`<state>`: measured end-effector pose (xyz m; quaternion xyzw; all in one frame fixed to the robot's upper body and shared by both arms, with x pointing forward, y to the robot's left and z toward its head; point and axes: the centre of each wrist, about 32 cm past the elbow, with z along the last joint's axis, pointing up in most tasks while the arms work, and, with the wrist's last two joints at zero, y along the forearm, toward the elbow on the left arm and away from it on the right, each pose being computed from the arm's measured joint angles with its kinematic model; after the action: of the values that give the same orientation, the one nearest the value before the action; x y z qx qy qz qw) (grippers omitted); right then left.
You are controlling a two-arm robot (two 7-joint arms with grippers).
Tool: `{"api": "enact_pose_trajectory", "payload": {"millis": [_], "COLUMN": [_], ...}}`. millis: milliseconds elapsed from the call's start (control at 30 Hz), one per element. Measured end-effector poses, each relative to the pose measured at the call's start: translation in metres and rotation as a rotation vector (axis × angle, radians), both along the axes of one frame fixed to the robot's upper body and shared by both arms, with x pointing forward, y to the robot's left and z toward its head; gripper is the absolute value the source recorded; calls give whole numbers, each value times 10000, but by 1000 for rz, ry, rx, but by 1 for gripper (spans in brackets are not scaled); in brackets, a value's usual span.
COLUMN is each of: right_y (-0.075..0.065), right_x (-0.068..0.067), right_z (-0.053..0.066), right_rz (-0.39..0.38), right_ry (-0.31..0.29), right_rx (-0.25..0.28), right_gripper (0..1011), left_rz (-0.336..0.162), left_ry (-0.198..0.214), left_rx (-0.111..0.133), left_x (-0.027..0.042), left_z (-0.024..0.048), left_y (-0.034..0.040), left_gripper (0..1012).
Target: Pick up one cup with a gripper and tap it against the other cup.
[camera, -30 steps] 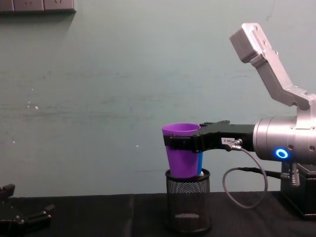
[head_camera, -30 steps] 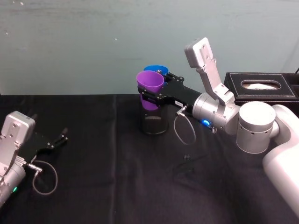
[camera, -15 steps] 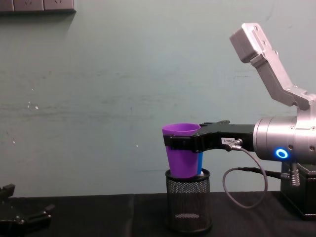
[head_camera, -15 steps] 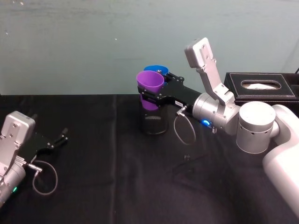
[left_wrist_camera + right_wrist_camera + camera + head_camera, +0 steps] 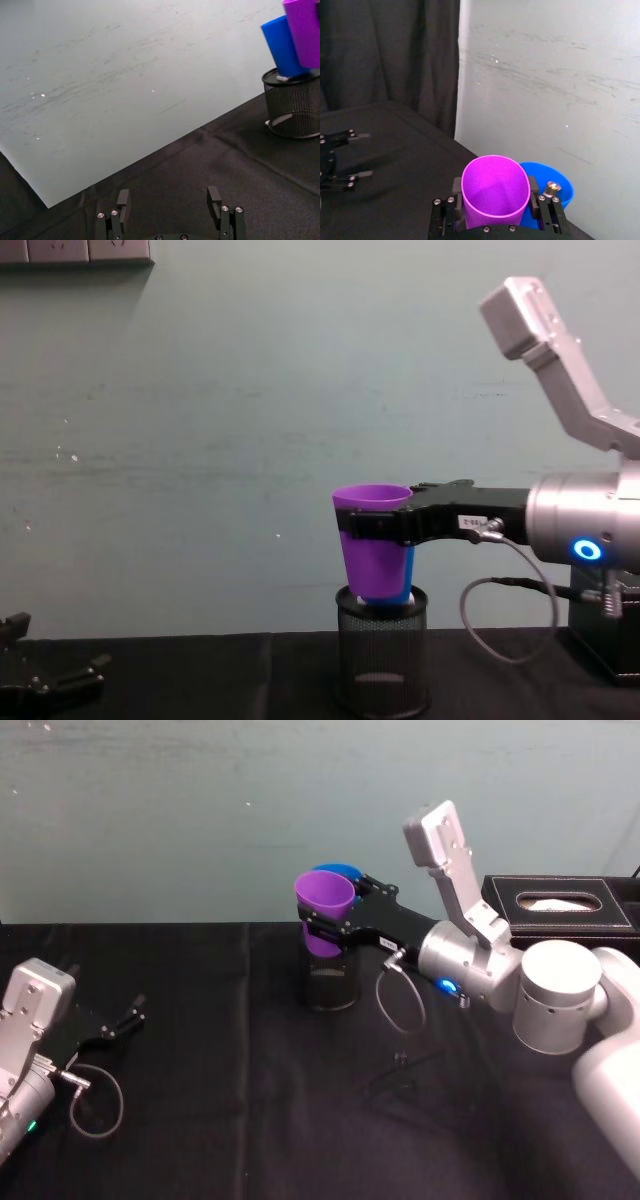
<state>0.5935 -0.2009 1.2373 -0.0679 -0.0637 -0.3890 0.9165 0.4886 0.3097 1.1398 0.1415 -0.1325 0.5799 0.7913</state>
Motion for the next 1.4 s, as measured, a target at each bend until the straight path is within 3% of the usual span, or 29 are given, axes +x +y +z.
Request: {"api": "enact_pose_trajectory", "payload": {"millis": [200, 333, 433, 567, 700, 1200, 1400], "right_y": [-58, -100, -126, -150, -178, -155, -148], "right_x": [-188, -418, -620, -775, -966, -1190, -1233], "right_z": [-48, -137, -231, -323, -498, -945, -1059], "right_rz": [24, 46, 56, 56, 41, -31, -53], "right_ry": [3, 12, 18, 20, 27, 56, 58], "right_rx": [11, 16, 12, 10, 16, 17, 8], "right_gripper": [739, 739, 739, 739, 739, 739, 739], "left_rz": [0, 0, 0, 0, 0, 0, 0], "left_ry": [0, 0, 0, 0, 0, 0, 0], "left_rx": [0, 0, 0, 0, 0, 0, 0], "left_x": [0, 0, 0, 0, 0, 0, 0], "left_z": [0, 0, 0, 0, 0, 0, 0], "left_y": [0, 0, 0, 0, 0, 0, 0], "left_gripper": [1000, 1000, 1000, 1000, 1000, 1000, 1000]}}
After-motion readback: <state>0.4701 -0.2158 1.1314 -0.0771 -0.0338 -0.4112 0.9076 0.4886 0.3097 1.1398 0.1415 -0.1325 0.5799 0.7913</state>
